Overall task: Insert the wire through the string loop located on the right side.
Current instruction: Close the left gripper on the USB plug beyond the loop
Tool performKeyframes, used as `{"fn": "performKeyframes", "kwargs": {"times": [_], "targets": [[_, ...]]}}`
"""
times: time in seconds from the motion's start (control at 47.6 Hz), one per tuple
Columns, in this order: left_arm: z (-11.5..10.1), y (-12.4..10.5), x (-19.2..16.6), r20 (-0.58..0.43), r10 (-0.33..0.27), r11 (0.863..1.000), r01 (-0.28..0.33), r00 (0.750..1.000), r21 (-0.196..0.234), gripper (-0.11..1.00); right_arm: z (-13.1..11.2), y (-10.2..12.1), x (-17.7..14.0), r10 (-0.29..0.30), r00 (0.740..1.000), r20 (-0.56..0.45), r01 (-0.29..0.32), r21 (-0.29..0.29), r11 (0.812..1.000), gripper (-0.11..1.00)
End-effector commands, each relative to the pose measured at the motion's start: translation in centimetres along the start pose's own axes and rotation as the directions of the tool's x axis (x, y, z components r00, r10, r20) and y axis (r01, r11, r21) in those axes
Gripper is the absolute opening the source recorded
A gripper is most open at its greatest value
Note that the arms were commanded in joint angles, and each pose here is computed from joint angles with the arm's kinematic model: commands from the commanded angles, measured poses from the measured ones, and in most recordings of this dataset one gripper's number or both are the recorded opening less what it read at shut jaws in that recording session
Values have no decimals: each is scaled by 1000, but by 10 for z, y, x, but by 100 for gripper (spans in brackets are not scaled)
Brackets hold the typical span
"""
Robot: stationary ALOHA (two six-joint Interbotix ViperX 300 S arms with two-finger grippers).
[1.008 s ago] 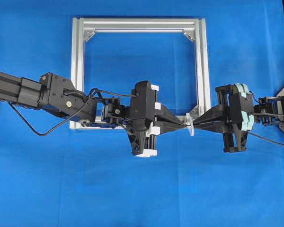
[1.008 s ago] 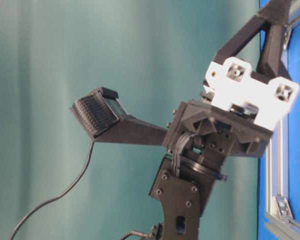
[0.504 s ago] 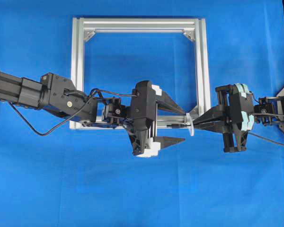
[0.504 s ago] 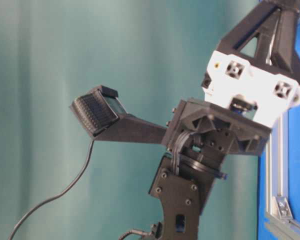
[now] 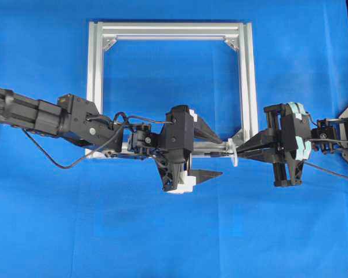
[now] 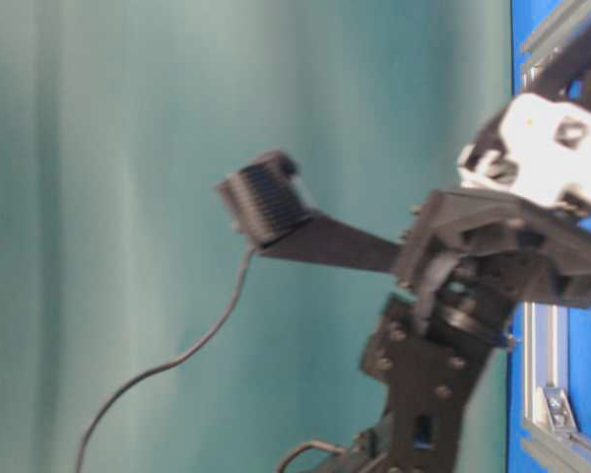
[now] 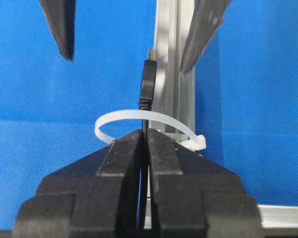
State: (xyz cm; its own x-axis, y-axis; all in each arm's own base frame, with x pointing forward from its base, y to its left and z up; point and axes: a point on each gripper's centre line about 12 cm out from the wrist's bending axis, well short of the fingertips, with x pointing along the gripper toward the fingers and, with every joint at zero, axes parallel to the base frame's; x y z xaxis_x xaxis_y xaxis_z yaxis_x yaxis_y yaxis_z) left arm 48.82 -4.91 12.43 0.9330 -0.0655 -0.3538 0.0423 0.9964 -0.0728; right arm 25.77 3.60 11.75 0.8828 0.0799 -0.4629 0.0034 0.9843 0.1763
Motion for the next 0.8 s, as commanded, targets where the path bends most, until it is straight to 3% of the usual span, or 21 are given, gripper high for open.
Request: {"fn": "performKeyframes", "kwargs": {"times": [0.0, 0.168, 0.777], "targets": [[12, 2, 2, 34, 2, 1000, -2, 999, 0, 90, 8, 1, 1, 5, 1000, 29, -5, 1, 1000, -3], [2, 4, 5, 11, 7, 1000, -7, 1000, -1, 90, 7, 1, 1, 4, 1000, 27, -4, 2, 1000, -3], [1, 5, 6, 8, 8, 1000, -8, 1000, -1, 89, 7, 1, 1, 5, 1000, 27, -5, 1, 1000, -3]]}}
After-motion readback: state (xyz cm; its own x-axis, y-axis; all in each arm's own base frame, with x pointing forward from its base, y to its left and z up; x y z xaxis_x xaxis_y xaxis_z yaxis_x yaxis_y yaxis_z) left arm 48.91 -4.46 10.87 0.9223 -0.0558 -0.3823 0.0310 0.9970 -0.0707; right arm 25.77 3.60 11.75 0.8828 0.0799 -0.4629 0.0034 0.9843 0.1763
